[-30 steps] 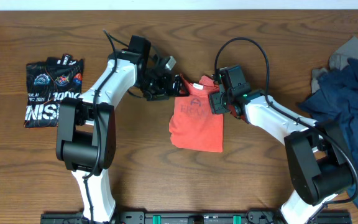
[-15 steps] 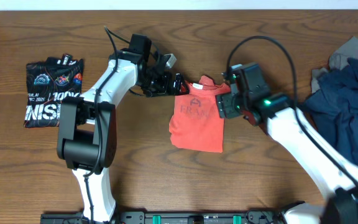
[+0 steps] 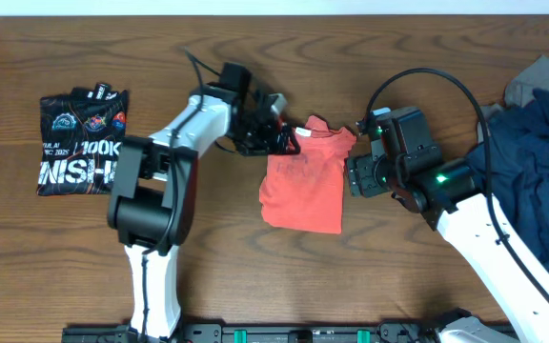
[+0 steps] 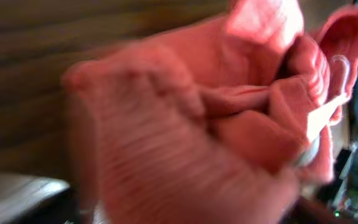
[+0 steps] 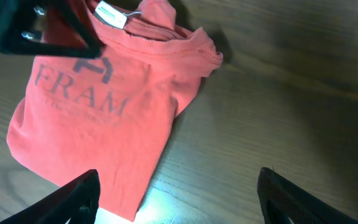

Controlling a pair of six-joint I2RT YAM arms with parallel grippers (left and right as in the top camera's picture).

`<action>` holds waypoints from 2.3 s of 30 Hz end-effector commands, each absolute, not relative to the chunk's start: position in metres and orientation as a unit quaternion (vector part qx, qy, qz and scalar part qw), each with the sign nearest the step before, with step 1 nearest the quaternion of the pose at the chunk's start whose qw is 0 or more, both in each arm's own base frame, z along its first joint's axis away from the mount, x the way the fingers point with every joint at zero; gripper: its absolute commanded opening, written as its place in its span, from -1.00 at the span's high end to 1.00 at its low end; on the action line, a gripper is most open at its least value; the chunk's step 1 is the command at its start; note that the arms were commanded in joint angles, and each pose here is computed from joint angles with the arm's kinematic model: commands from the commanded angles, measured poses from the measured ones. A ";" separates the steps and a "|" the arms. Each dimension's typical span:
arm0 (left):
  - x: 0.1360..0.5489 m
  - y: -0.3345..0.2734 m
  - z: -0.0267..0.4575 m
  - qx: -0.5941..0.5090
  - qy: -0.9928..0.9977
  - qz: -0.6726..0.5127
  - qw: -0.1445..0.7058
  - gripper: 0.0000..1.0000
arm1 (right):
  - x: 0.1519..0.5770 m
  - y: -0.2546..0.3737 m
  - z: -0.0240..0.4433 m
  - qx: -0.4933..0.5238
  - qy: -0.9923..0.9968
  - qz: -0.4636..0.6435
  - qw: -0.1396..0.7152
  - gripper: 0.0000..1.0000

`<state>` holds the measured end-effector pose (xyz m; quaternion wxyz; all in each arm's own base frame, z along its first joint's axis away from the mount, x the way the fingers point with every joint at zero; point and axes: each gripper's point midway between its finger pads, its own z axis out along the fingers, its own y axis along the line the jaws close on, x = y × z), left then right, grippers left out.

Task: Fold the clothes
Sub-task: 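Grasp the folded t-shirt with the left gripper and carry it left, then place the folded t-shirt onto the black t-shirt and release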

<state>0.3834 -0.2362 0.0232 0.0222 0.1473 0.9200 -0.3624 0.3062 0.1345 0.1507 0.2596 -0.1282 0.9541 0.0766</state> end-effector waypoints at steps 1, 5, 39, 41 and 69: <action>0.379 -0.247 0.013 0.164 0.918 -0.360 0.017 0.18 | 0.305 0.136 0.156 -0.125 0.953 0.081 0.265 -0.58; 0.386 -0.245 0.013 0.164 0.920 -0.355 0.030 0.88 | 0.303 0.135 0.155 -0.122 0.955 0.080 0.258 -0.58; 0.408 0.239 0.153 -0.383 0.860 -0.145 0.304 -0.96 | 0.296 0.122 0.148 -0.116 0.962 0.049 0.240 -0.57; 0.407 0.240 0.153 -0.390 0.856 -0.150 0.303 -0.96 | 0.296 0.122 0.148 -0.116 0.963 0.049 0.240 -0.57; 0.308 -0.075 0.094 -0.042 0.995 -0.056 -0.076 -0.96 | 0.333 0.081 0.161 0.014 0.955 0.084 0.283 -0.98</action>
